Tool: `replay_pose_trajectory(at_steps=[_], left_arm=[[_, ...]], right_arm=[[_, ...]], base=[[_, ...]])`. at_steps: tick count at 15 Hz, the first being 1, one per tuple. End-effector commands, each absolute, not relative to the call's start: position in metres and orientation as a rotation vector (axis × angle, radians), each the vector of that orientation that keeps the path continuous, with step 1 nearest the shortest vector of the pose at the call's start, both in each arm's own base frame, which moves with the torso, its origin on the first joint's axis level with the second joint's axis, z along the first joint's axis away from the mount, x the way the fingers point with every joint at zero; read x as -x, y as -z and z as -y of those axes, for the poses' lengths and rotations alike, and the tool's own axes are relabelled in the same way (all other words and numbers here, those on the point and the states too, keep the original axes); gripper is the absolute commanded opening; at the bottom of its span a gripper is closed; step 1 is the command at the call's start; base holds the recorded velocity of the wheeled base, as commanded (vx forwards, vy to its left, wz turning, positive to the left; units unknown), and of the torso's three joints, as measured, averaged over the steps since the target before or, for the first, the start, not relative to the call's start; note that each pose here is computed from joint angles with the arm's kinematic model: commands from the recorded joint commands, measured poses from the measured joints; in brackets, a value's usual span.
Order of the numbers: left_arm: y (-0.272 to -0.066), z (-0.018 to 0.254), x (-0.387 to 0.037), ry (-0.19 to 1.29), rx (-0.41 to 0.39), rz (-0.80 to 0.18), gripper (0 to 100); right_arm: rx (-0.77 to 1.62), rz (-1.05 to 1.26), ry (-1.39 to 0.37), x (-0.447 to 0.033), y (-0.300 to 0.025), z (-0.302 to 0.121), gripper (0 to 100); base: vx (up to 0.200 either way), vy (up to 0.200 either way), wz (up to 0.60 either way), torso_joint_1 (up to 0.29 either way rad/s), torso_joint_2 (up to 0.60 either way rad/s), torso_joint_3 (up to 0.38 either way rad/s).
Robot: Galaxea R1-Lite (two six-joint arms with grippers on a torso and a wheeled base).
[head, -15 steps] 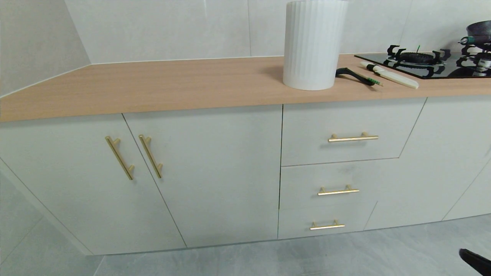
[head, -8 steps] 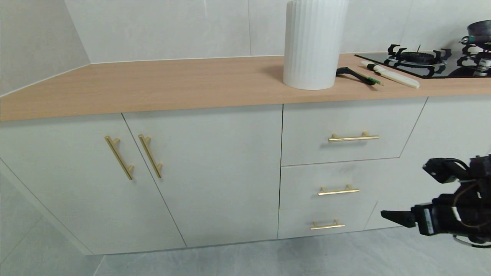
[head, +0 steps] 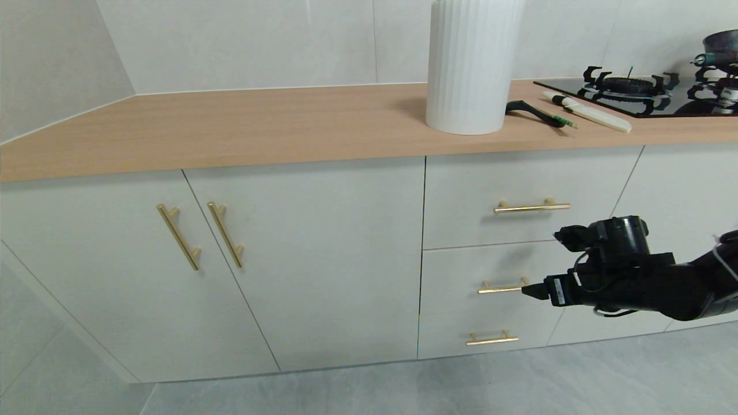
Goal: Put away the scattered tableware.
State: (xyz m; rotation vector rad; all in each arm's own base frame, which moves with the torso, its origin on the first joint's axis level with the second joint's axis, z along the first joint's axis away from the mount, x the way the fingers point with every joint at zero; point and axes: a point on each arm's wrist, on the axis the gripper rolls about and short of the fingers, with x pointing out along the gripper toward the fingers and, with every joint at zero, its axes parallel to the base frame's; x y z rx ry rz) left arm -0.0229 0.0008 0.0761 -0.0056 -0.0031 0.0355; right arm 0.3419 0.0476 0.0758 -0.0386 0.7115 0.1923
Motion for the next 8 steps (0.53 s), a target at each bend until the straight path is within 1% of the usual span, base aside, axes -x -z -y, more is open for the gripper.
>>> replay_pose_trajectory(at_steps=[1,2,5,8], left_arm=[[-0.076,-0.001,0.023,-0.037,0.006,0.002,100],[-0.076,-0.001,0.023,-0.037,0.006,0.002,100],[-0.076,-0.001,0.023,-0.037,0.006,0.0,100],[-0.076,-0.001,0.023,-0.035,0.006,0.0,100]], right_arm=[[0.052,-0.733,-0.159,-0.363,-0.04,-0.049,100],[0.051,-0.704,-0.158,-0.366,-0.037,-0.05,100],[0.083,-0.648,-0.072,-0.376,-0.019,-0.053,100],[0.095,-0.591,-0.047,-0.384,-0.005,-0.06,100]], base=[[0.0,0.0,0.0,0.0,0.0,0.0],[0.0,0.0,0.0,0.0,0.0,0.0],[0.0,0.0,0.0,0.0,0.0,0.0],[0.0,0.0,0.0,0.0,0.0,0.0]])
